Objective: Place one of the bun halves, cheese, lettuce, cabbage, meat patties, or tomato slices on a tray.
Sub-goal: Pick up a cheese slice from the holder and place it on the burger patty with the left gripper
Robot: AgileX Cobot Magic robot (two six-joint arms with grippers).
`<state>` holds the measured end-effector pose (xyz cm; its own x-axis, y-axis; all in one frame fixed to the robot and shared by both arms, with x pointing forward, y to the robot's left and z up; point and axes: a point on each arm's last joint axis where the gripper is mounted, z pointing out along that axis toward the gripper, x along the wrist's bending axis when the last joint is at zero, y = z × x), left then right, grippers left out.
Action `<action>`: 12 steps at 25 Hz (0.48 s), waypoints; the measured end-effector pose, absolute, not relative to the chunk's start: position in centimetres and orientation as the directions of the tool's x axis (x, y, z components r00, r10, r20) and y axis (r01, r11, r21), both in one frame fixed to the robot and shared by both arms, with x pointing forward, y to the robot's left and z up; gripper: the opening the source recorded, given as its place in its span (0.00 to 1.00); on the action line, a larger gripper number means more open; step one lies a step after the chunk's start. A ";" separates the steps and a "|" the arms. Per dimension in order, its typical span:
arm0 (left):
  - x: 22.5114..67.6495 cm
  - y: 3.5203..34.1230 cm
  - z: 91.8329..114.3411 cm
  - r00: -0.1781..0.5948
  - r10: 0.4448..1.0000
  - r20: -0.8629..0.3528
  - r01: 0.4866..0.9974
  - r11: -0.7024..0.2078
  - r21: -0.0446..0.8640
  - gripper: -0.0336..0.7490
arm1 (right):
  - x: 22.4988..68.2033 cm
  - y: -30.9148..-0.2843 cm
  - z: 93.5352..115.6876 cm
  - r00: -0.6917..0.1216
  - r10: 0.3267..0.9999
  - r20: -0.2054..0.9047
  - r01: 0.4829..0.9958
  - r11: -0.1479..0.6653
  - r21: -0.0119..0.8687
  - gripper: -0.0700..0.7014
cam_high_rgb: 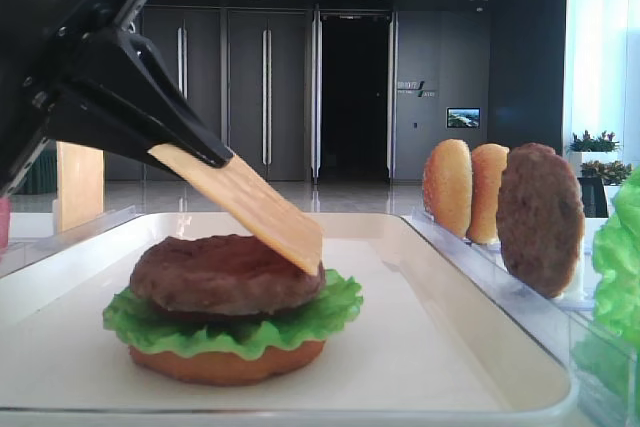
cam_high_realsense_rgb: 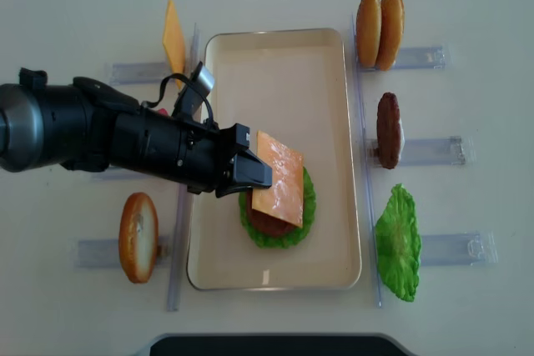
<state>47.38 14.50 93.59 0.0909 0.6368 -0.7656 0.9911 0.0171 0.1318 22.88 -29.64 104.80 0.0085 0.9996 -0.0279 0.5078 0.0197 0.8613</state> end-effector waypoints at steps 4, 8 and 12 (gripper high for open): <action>47.4 14.5 93.6 0.091 0.637 -0.766 0.991 0.017 0.132 0.09 | 22.9 -29.6 104.8 0.009 1.000 -0.028 0.508 0.020 0.861 0.85; 47.4 14.5 93.6 0.076 0.637 -0.768 0.992 0.027 0.120 0.23 | 22.9 -29.6 104.8 0.009 1.000 -0.028 0.508 0.020 0.861 0.85; 47.3 14.5 93.6 0.068 0.631 -0.772 0.994 0.025 0.108 0.38 | 22.9 -29.6 104.8 0.009 1.000 -0.028 0.508 0.020 0.861 0.85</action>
<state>47.29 14.46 93.62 0.0682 0.6314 -0.7725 0.9939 0.0246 0.1078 22.88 -29.64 104.80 0.0085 0.9996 -0.0279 0.5078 0.0197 0.8613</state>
